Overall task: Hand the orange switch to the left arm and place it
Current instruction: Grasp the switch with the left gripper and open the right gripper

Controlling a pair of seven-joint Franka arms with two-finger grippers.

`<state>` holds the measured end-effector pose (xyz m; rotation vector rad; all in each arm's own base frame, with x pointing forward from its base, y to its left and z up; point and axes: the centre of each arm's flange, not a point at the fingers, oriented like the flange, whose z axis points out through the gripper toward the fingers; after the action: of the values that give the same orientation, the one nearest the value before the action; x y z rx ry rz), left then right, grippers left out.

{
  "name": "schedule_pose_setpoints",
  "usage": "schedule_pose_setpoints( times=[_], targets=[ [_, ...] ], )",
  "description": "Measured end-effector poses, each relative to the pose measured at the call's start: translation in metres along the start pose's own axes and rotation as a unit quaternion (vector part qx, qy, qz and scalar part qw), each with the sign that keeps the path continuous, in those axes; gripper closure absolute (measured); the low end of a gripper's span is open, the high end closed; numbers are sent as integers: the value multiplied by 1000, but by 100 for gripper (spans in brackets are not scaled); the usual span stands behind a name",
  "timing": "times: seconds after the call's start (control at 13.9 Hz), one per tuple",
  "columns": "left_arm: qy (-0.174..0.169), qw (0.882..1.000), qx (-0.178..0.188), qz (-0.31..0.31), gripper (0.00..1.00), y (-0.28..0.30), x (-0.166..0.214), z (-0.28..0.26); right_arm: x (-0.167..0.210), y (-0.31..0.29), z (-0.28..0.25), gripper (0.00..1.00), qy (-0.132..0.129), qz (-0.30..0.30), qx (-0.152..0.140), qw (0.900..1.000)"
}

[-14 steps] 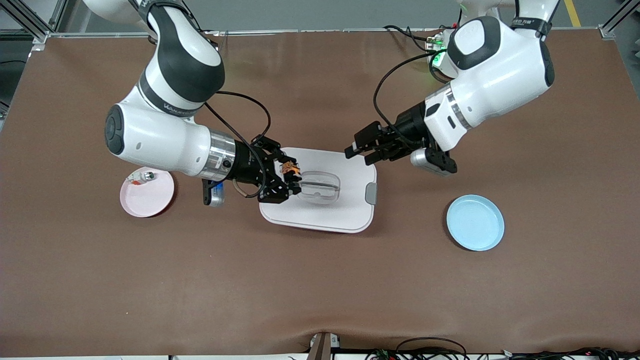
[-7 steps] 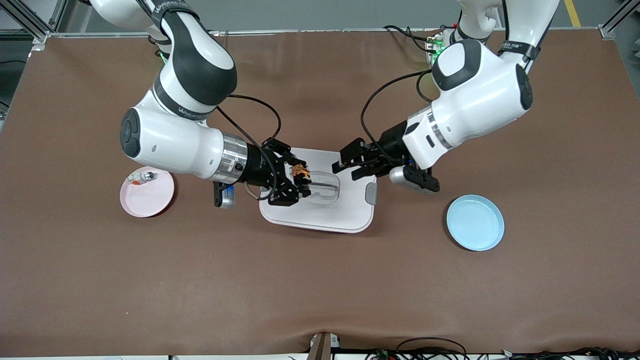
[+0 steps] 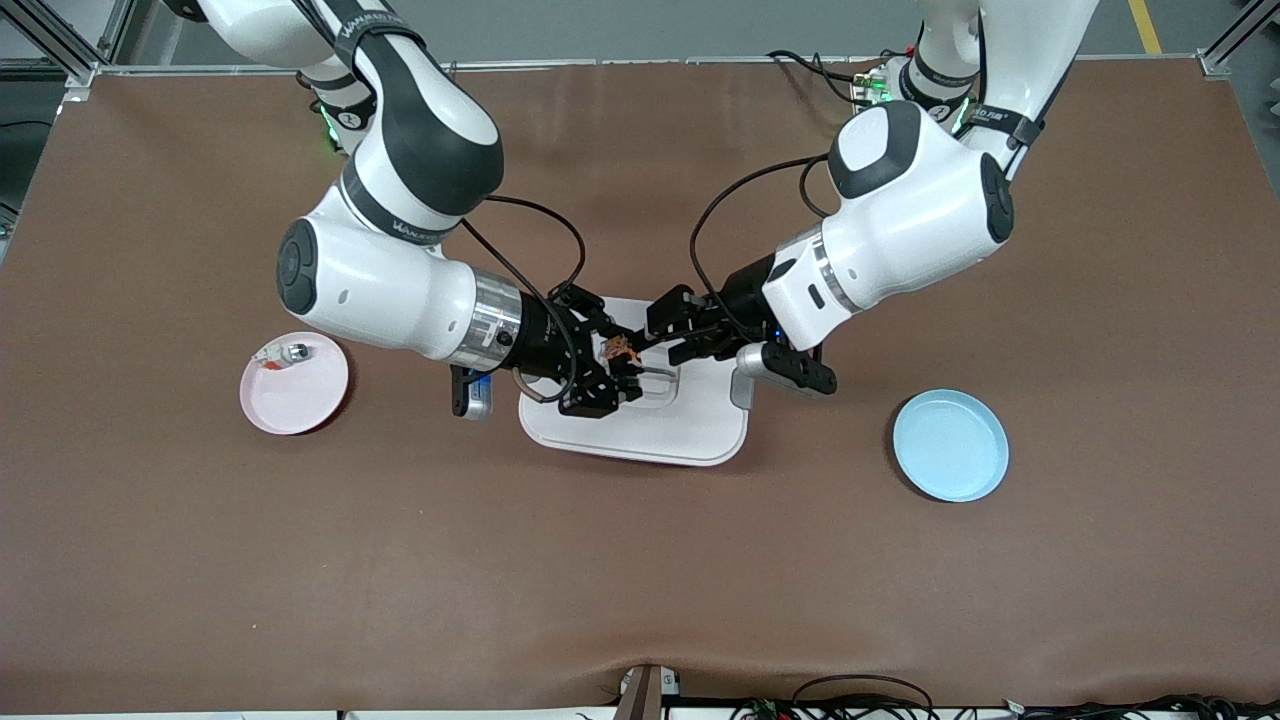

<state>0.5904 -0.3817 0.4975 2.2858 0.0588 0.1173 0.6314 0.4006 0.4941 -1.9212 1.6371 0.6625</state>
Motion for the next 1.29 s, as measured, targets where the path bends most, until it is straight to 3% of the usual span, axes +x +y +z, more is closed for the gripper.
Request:
schedule_pose_setpoints(
  times=[0.5, 1.29],
  targets=[
    [19, 1000, -10, -8, 40, -8, 10, 16, -1, -2, -2, 27, -1, 2, 4, 1000],
    [9, 1000, -19, -7, 43, -3, 10, 34, -2, -7, 1, 27, -3, 5, 11, 1000]
  ],
)
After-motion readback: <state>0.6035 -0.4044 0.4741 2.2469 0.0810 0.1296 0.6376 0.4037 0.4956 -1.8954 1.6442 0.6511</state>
